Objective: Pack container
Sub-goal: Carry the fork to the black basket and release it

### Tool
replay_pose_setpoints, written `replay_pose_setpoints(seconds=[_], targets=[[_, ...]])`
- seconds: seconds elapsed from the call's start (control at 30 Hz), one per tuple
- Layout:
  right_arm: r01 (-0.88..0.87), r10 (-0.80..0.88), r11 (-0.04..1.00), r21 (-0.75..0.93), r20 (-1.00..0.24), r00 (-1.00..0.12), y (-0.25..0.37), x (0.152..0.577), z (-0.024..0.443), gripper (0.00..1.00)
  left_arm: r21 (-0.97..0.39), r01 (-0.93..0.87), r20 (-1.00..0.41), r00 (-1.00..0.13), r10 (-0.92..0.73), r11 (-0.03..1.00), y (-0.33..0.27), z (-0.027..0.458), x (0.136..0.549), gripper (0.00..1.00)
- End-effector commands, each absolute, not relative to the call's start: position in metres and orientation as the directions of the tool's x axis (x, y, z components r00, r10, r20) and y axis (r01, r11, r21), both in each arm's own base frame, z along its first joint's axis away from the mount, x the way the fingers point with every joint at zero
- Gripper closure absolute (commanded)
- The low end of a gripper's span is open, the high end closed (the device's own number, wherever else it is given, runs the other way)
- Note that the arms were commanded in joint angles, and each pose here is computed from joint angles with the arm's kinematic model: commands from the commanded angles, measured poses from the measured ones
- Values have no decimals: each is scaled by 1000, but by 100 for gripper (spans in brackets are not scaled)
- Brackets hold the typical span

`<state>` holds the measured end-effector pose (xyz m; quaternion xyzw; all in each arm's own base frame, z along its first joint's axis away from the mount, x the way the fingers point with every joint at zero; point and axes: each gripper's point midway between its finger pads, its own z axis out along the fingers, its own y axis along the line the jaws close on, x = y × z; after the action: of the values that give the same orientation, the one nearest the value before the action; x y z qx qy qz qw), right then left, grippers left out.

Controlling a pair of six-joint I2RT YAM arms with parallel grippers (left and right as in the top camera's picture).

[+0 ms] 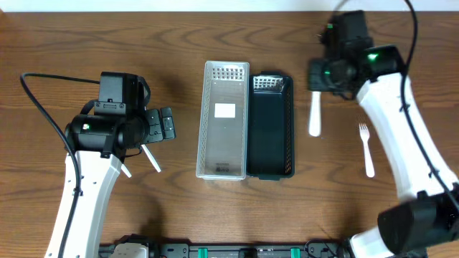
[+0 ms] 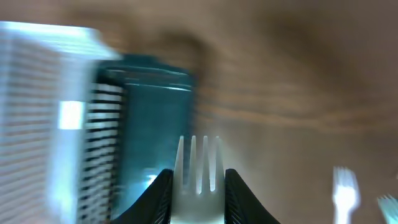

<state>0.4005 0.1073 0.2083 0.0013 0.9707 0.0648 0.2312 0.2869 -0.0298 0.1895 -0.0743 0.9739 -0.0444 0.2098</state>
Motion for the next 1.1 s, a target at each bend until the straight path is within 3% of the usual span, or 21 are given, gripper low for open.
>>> replay_pose_setpoints(seconds=[0.0, 0.13, 0.47, 0.53, 0.57, 0.67, 0.73, 0.8, 0.93, 1.07], targets=[[-50, 31, 985, 167, -450, -893, 150, 394, 209, 99, -105, -130, -408, -898, -162, 986, -27, 191, 288, 2], [-56, 4, 990, 133, -415, -910, 178, 394, 182, 99, -105, -130, -408, -898, -162, 986, -27, 191, 288, 2], [-97, -92, 995, 18, -183, -979, 202, 385, 69, 99, -105, -130, -406, -899, -162, 986, -27, 191, 287, 2], [-97, -94, 995, 11, -166, -982, 201, 384, 62, 94, -104, -130, -404, -900, -162, 986, -27, 191, 287, 2], [-97, -94, 995, 10, -165, -982, 201, 384, 62, 90, -104, -130, -403, -901, -162, 986, -27, 191, 287, 2], [-98, -94, 995, 16, -178, -979, 202, 386, 67, 61, -104, -130, -402, -901, -162, 986, -26, 191, 286, 2], [-114, -108, 993, 17, -191, -976, 202, 388, 72, 56, -104, -130, -402, -901, -162, 986, -26, 191, 286, 2], [-135, -127, 991, 22, -212, -969, 202, 391, 81, 43, -104, -130, -402, -901, -162, 986, -26, 191, 286, 2], [-170, -153, 985, 35, -286, -946, 200, 398, 122, 41, -104, -130, -402, -901, -162, 986, -26, 191, 286, 2], [-104, -83, 994, 28, -412, -907, 169, 408, 194, 42, -104, -130, -402, -901, -162, 986, -26, 191, 286, 2]])
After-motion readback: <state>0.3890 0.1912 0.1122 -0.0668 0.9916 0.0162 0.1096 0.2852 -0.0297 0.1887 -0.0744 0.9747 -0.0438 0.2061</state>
